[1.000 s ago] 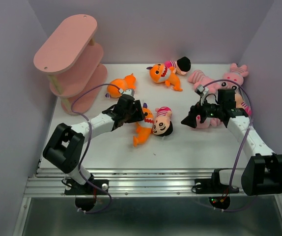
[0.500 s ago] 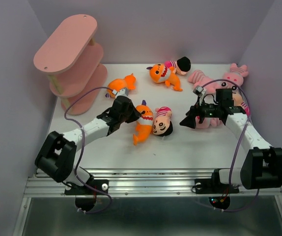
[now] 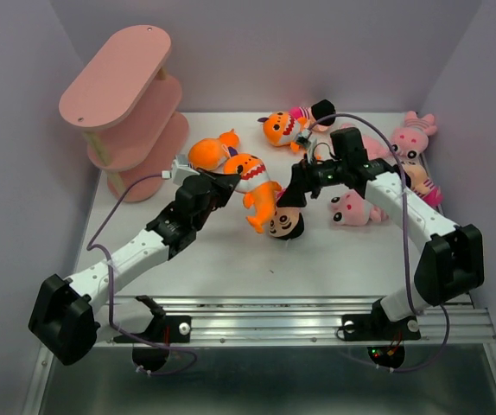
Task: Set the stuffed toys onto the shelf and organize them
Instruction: Pass the stuffed toy from the left arm to the right
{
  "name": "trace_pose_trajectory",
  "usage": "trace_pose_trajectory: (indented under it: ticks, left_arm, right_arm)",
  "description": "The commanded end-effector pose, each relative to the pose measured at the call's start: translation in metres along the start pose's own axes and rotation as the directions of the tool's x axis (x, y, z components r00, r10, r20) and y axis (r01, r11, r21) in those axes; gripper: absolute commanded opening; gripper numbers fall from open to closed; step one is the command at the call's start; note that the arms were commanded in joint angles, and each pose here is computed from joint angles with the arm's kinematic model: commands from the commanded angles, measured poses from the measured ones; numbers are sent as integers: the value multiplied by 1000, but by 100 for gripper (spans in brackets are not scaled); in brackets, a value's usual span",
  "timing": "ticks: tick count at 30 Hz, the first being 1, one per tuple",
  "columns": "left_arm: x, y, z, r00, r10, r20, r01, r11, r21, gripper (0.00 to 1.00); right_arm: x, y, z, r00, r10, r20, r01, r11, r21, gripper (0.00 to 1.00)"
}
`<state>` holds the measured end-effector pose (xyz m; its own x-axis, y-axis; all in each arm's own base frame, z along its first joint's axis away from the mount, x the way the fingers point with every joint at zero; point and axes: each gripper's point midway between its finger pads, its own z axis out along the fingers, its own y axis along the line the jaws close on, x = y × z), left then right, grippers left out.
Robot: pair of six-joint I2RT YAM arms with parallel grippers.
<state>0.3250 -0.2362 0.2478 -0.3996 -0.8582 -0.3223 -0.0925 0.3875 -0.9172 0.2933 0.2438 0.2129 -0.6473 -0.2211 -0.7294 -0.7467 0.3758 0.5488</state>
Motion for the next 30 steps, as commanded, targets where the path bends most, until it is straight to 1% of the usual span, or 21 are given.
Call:
trace_pose_trajectory:
  ticks: [1,4,6,8,12,19,23,25,26,27,28,30]
  left_arm:
    - [-20,-12,0,978,-162,129,161,987,20,0]
    - [-24,-19,-2,972,-170,160,168,985,25,0]
    - [-26,-22,-2,971,-172,168,169,985,29,0]
    - [-23,-23,-2,971,-175,162,173,985,28,0]
    - [-16,-22,-2,973,-182,144,180,983,24,0]
    - [-6,-22,-5,980,-164,111,162,987,25,0]
    - [-1,-20,-7,984,-153,90,152,988,25,0]
    - [2,-18,-7,986,-146,75,145,989,25,0]
    - [3,-18,-7,987,-144,72,142,990,26,0]
    - [5,-17,-8,989,-137,64,135,990,30,0]
    - [6,-17,-8,989,-134,61,132,991,30,0]
    - [8,-15,-8,991,-127,49,126,992,31,0]
  right_arm:
    - [-52,23,10,990,54,128,-61,997,52,100]
    - [-69,25,8,978,44,203,-62,995,83,100]
    - [-71,33,14,976,21,215,-40,996,84,100]
    - [-71,29,19,977,-5,212,-22,992,123,100]
    - [-67,23,34,983,7,182,-30,992,124,99]
    - [-90,12,40,976,-53,211,20,988,154,98]
    - [-97,14,45,975,-53,216,27,992,125,96]
    - [-97,16,48,977,-38,210,17,995,101,90]
    - [-96,16,49,978,-33,206,15,996,89,83]
    - [-94,18,52,980,-22,200,9,998,65,78]
    - [-90,18,54,981,-12,192,2,999,53,65]
    - [-87,19,57,983,-4,181,-1,1000,27,48]
